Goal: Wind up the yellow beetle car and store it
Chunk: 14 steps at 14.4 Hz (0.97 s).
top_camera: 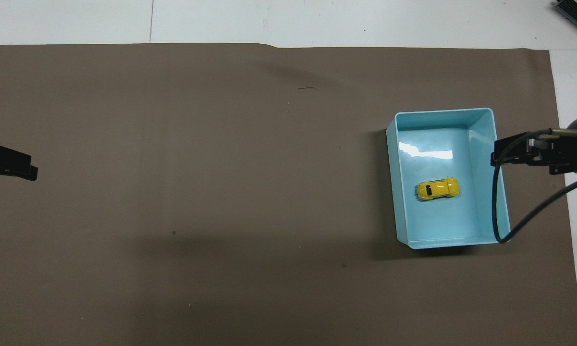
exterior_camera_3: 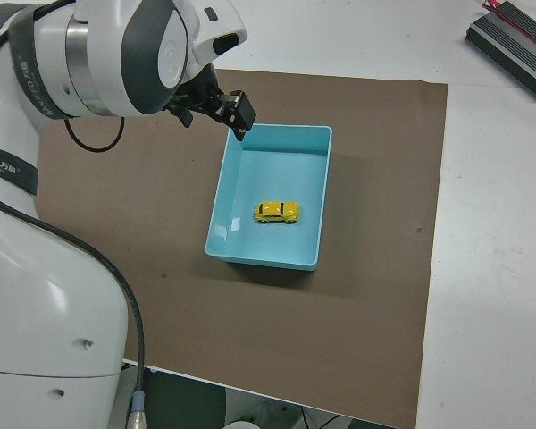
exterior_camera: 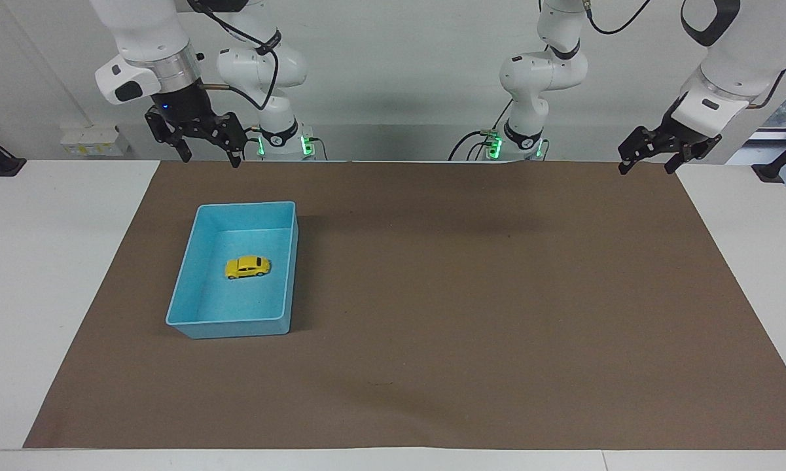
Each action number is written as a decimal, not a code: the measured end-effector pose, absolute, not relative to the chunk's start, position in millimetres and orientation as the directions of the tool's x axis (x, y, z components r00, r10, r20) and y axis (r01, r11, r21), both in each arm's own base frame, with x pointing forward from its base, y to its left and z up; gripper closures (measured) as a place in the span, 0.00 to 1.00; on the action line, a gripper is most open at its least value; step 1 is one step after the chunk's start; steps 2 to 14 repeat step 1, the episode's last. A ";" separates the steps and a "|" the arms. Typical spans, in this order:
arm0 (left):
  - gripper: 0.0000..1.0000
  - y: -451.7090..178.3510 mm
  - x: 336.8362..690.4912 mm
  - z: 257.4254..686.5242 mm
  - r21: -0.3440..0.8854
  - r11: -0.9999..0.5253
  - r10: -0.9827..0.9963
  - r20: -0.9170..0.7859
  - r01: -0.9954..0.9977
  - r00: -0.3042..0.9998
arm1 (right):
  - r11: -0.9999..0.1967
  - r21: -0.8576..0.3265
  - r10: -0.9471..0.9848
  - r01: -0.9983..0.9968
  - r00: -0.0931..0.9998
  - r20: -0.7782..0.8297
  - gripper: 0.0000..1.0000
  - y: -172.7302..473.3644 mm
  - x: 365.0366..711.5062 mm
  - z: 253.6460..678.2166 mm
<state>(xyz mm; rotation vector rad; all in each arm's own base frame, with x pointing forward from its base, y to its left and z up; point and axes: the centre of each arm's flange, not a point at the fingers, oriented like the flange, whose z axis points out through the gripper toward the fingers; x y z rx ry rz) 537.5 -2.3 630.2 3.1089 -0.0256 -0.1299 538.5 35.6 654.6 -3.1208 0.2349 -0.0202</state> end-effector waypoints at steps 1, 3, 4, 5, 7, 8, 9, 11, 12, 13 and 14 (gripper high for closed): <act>0.00 -2.3 537.5 630.2 0.031 -0.999 -0.018 -0.083 -0.015 0.996 | -0.989 -0.013 -0.146 -0.146 0.989 0.012 0.00 35.2 538.5 654.6; 0.00 -2.3 537.5 630.2 0.031 -0.999 -0.018 -0.083 -0.015 0.996 | -0.989 -0.013 -0.146 -0.146 0.989 0.012 0.00 35.2 538.5 654.6; 0.00 -2.3 537.5 630.2 0.031 -0.999 -0.018 -0.083 -0.015 0.996 | -0.989 -0.013 -0.146 -0.146 0.989 0.012 0.00 35.2 538.5 654.6; 0.00 -2.3 537.5 630.2 0.031 -0.999 -0.018 -0.083 -0.015 0.996 | -0.989 -0.013 -0.146 -0.146 0.989 0.012 0.00 35.2 538.5 654.6; 0.00 -2.3 537.5 630.2 0.031 -0.999 -0.018 -0.083 -0.015 0.996 | -0.989 -0.013 -0.146 -0.146 0.989 0.012 0.00 35.2 538.5 654.6; 0.00 -2.3 537.5 630.2 0.031 -0.999 -0.018 -0.083 -0.015 0.996 | -0.989 -0.013 -0.146 -0.146 0.989 0.012 0.00 35.2 538.5 654.6; 0.00 -2.3 537.5 630.2 0.031 -0.999 -0.018 -0.083 -0.015 0.996 | -0.989 -0.013 -0.146 -0.146 0.989 0.012 0.00 35.2 538.5 654.6; 0.00 -2.3 537.5 630.2 0.031 -0.999 -0.018 -0.083 -0.015 0.996 | -0.989 -0.013 -0.146 -0.146 0.989 0.012 0.00 35.2 538.5 654.6; 0.00 -2.3 537.5 630.2 0.031 -0.999 -0.018 -0.083 -0.015 0.996 | -0.989 -0.013 -0.146 -0.146 0.989 0.012 0.00 35.2 538.5 654.6; 0.00 -2.3 537.5 630.2 0.031 -0.999 -0.018 -0.083 -0.015 0.996 | -0.989 -0.013 -0.146 -0.146 0.989 0.012 0.00 35.2 538.5 654.6; 0.00 -2.3 537.5 630.2 0.031 -0.999 -0.018 -0.083 -0.015 0.996 | -0.989 -0.013 -0.146 -0.146 0.989 0.012 0.00 35.2 538.5 654.6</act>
